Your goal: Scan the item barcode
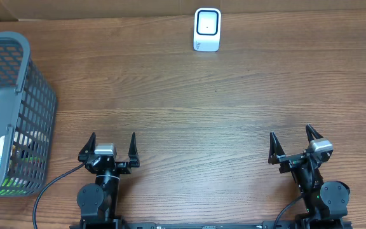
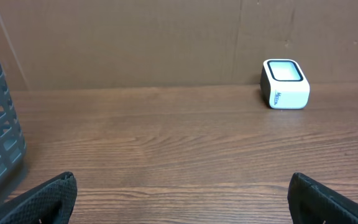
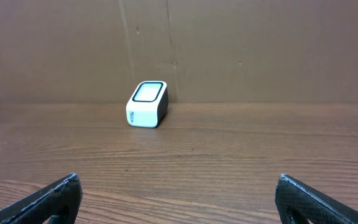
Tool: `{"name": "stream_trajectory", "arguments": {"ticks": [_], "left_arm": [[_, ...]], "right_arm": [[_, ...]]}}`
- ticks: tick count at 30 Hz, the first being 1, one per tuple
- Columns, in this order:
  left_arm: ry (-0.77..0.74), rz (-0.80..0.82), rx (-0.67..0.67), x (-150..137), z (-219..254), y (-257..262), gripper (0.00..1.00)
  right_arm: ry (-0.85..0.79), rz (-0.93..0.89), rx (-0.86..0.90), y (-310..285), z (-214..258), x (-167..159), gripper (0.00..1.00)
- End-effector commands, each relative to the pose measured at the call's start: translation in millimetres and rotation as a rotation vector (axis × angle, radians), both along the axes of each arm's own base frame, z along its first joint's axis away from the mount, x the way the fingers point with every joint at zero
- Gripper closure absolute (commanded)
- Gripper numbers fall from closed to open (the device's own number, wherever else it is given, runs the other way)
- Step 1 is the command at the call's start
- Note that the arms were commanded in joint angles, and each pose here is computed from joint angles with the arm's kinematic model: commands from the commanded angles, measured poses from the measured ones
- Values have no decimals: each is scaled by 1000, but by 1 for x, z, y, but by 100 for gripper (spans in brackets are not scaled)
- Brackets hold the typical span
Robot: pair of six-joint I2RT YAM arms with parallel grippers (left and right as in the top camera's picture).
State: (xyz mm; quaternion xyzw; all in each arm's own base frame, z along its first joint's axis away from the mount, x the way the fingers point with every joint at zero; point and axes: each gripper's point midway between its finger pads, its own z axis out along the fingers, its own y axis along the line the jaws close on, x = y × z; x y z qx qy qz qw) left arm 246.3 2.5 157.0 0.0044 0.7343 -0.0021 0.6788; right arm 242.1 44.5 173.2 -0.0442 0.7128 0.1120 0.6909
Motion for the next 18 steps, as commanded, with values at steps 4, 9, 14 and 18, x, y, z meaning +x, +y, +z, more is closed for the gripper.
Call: {"name": "stream_trajectory", "arguments": {"ticks": [4,9,14,18], "left_arm": [[-4,9,13,0,-1,1,0],[-4,9,13,0,-1,1,1],[-4,9,13,0,-1,1,1],[-4,9,13,0,-1,1,0]], "right_arm": [[-7,-3,0,0,-1,0,0],[-7,-2,0,0,-1,0,0],[-7,-3,0,0,-1,0,0],[-7,-3,0,0,-1,0,0]]}}
